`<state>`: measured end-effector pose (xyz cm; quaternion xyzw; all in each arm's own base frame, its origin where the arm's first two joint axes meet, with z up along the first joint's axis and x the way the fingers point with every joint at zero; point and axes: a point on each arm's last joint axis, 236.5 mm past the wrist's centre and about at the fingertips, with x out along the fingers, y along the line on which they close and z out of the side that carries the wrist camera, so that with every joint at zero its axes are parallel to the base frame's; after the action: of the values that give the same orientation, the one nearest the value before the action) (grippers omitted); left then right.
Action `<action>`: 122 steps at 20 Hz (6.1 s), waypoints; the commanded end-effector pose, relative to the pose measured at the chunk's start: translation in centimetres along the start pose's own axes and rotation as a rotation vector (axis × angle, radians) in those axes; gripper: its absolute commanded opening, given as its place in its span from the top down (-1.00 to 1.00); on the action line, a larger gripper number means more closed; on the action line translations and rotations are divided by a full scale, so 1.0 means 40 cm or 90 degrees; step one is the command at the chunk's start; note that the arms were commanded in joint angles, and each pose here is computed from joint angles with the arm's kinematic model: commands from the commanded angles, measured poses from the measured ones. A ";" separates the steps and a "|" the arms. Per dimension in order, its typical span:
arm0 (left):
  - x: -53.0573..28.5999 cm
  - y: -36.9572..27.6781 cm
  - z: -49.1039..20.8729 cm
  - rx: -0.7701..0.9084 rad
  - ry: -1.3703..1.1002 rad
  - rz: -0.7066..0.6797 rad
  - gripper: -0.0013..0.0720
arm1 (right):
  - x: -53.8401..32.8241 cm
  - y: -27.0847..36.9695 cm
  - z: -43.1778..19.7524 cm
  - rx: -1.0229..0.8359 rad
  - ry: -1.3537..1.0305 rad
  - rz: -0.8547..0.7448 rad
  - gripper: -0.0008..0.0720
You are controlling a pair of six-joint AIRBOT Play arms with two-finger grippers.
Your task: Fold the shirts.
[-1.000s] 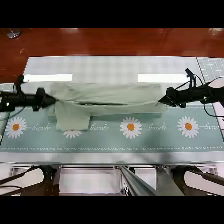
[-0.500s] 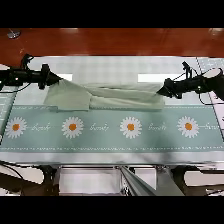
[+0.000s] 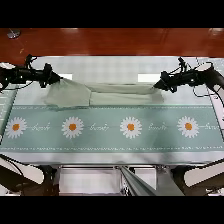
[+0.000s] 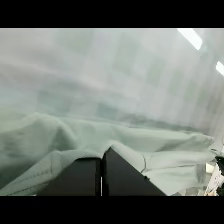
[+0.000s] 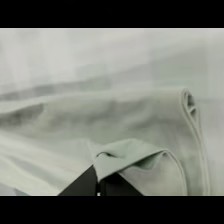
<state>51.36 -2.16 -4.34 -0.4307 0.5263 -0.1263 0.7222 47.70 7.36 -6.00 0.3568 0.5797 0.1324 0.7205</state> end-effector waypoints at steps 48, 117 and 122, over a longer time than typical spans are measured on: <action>0.310 -0.491 -0.699 0.484 0.127 -0.001 0.92 | -0.481 0.130 -0.473 -0.170 -0.161 -0.100 0.88; -0.163 -0.123 -0.700 0.229 -0.092 0.000 0.91 | 0.042 0.036 -0.604 0.157 -0.014 0.027 -0.74; -0.163 -0.123 -0.700 0.229 -0.092 0.000 0.91 | 0.133 0.059 -0.602 0.129 0.096 0.007 -0.74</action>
<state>25.74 -14.64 1.60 -0.3042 0.4402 -0.1860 0.8241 27.17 19.32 -8.69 0.4359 0.6065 0.0859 0.6593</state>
